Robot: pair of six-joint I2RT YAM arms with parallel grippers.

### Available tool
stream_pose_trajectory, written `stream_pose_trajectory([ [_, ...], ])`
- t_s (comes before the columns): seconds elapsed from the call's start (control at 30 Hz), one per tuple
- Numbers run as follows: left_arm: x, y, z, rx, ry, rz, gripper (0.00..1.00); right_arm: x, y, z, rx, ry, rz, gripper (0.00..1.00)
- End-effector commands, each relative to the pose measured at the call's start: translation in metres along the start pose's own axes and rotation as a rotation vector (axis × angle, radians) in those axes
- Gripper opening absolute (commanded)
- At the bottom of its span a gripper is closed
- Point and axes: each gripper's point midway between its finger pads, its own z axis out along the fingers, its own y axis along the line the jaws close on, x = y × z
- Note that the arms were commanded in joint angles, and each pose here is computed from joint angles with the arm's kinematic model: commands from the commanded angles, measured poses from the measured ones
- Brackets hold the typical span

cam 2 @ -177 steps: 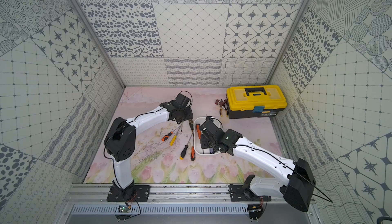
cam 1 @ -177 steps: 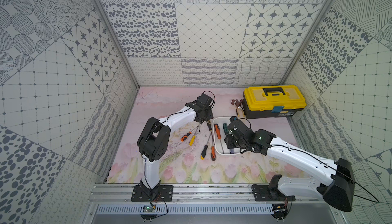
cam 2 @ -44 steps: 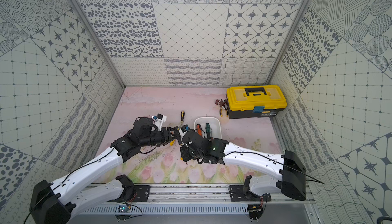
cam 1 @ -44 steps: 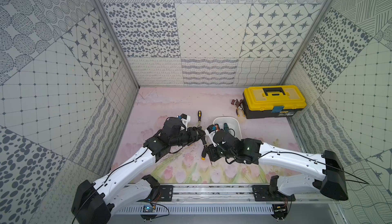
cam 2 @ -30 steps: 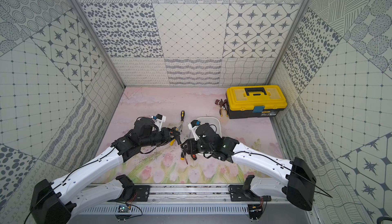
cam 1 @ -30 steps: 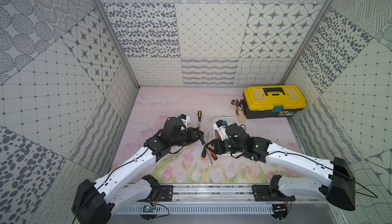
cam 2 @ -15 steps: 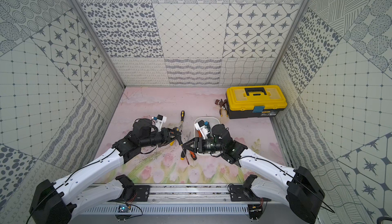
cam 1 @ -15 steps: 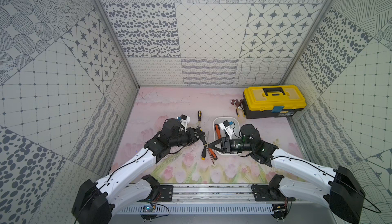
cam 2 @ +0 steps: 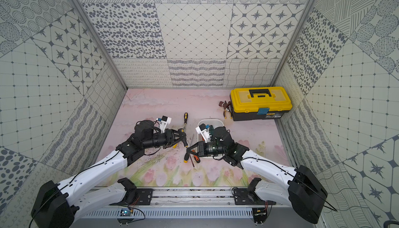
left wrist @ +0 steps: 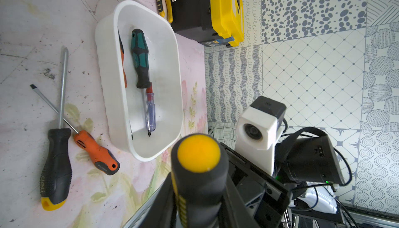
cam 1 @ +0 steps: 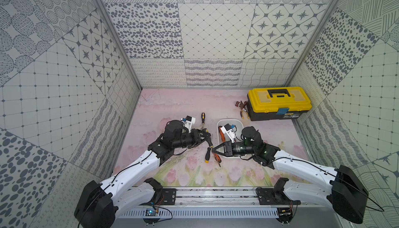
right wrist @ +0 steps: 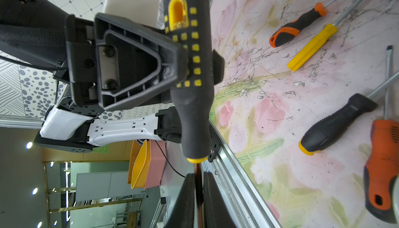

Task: Put the screwdriver on the desktop into the storage box
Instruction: Pick up the screwdriver from the center of the board.

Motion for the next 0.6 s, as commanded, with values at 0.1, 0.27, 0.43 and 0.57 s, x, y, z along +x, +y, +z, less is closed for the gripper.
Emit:
stream_pose_trajectory([
  [0.1, -0.005, -0.019, -0.003, 0.088, -0.013, 0.041, 0.00, -0.009, 0.014, 0.002, -0.034, -0.018, -0.048, 0.11],
  [0.27, -0.004, -0.009, -0.002, 0.043, -0.015, 0.035, 0.24, -0.012, 0.012, -0.001, -0.003, -0.044, -0.058, 0.00],
  [0.43, -0.006, 0.000, -0.006, -0.020, -0.033, 0.053, 0.64, -0.020, -0.018, -0.012, 0.189, -0.085, -0.030, 0.00],
  [0.57, -0.007, 0.014, -0.011, -0.108, -0.053, 0.064, 0.73, -0.030, -0.055, -0.029, 0.398, -0.136, 0.031, 0.00],
])
